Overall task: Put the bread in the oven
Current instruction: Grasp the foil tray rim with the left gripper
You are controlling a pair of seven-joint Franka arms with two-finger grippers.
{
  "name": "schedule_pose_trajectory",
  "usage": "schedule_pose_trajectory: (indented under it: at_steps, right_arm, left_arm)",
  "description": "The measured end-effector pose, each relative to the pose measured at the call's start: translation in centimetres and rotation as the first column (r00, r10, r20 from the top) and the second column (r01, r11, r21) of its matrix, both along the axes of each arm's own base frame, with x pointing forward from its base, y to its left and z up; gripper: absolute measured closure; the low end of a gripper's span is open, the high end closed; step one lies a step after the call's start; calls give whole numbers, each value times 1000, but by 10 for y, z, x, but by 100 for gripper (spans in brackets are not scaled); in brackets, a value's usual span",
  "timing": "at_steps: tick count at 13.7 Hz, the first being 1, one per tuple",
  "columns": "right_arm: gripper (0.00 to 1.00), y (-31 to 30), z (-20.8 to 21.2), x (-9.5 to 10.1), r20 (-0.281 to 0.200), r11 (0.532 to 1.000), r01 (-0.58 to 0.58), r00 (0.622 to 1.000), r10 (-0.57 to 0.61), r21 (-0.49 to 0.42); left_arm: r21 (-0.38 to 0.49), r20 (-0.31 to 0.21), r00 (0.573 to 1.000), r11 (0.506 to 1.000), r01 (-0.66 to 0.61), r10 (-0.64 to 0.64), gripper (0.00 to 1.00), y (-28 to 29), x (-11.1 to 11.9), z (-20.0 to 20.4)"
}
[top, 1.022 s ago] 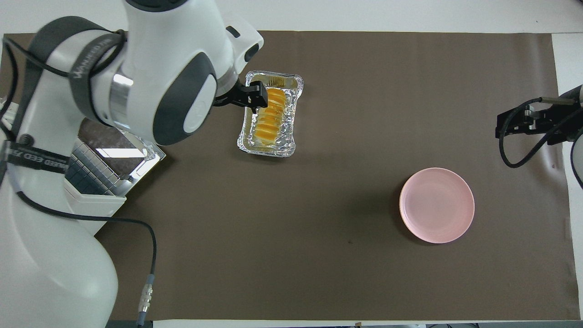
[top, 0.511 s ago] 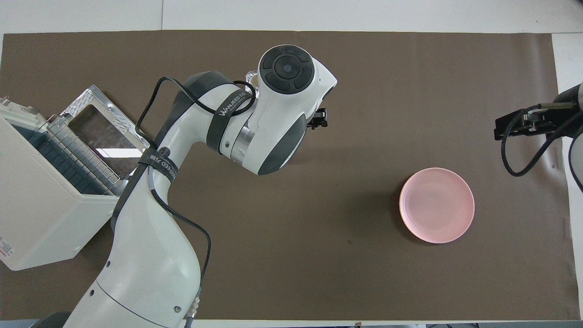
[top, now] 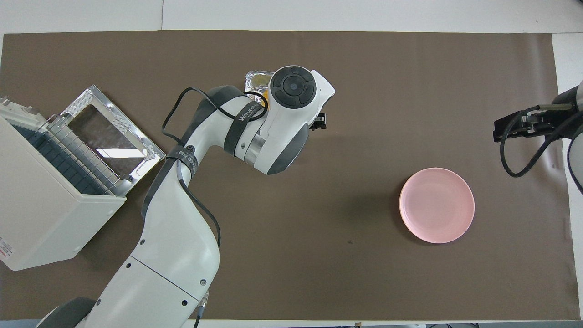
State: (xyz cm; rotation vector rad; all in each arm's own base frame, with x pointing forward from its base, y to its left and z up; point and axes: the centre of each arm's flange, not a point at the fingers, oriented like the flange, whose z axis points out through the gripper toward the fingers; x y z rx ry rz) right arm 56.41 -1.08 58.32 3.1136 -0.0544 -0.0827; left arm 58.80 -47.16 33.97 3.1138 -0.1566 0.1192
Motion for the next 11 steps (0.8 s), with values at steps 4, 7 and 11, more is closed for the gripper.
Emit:
schedule_pose_trajectory:
  at_steps: [4, 7, 11]
  right_arm:
    - [0, 0, 0, 0, -1, 1000, 0, 1000, 0, 0]
    - [0, 0, 0, 0, -1, 1000, 0, 1000, 0, 0]
    - [0, 0, 0, 0, -1, 1000, 0, 1000, 0, 0]
  left_arm:
    - [9, -1, 1000, 1000, 2, -2, 1, -7, -3, -17]
    - [7, -1, 1000, 1000, -27, 27, 13, -9, -5, -17]
    - [9, -3, 999, 999, -41, 41, 15, -11, -7, -17]
